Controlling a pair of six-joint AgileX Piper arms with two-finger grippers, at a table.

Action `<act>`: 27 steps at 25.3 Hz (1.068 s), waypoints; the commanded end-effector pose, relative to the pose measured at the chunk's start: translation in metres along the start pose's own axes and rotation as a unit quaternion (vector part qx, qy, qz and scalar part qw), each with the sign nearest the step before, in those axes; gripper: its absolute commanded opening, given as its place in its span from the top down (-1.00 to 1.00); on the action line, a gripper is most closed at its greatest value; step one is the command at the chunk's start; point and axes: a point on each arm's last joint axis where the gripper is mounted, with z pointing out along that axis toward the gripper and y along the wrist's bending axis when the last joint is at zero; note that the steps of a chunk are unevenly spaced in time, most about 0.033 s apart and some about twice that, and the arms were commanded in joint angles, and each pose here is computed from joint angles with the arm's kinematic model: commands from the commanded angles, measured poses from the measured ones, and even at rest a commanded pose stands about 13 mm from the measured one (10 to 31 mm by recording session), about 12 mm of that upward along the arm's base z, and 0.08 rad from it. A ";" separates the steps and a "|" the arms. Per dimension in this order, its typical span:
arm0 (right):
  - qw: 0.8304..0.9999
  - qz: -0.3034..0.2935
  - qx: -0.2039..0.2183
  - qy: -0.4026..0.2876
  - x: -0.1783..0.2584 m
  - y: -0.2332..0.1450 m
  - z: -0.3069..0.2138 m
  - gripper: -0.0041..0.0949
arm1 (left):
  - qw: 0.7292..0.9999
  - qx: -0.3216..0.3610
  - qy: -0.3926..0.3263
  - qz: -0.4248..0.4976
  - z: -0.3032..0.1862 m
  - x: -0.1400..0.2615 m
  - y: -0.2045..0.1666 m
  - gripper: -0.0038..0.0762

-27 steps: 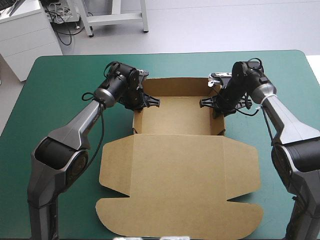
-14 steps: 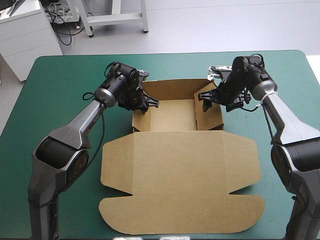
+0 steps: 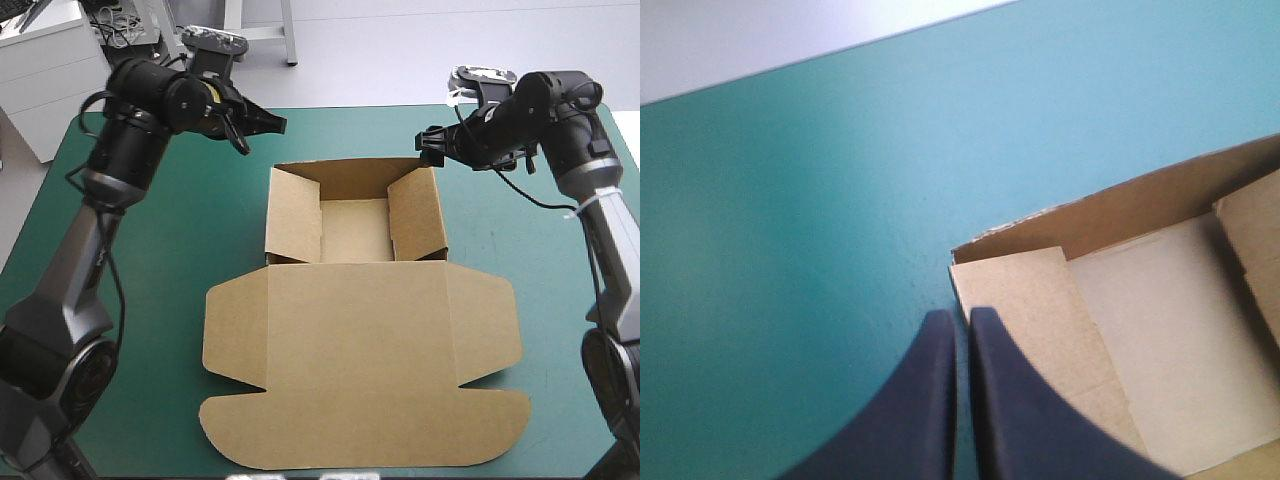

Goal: Fold the box

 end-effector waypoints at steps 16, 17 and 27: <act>0.997 -0.019 0.024 0.074 0.026 -0.015 0.037 -0.63 | 0.999 0.026 -0.016 0.032 -0.165 0.162 0.026 0.97; 0.996 -0.018 0.023 0.081 0.024 -0.016 0.044 -0.63 | 0.999 0.026 -0.013 0.033 -0.165 0.173 0.027 0.97; 0.992 -0.006 0.019 0.125 0.016 -0.022 0.097 -0.63 | 0.998 0.029 -0.047 0.032 -0.151 0.269 0.035 0.97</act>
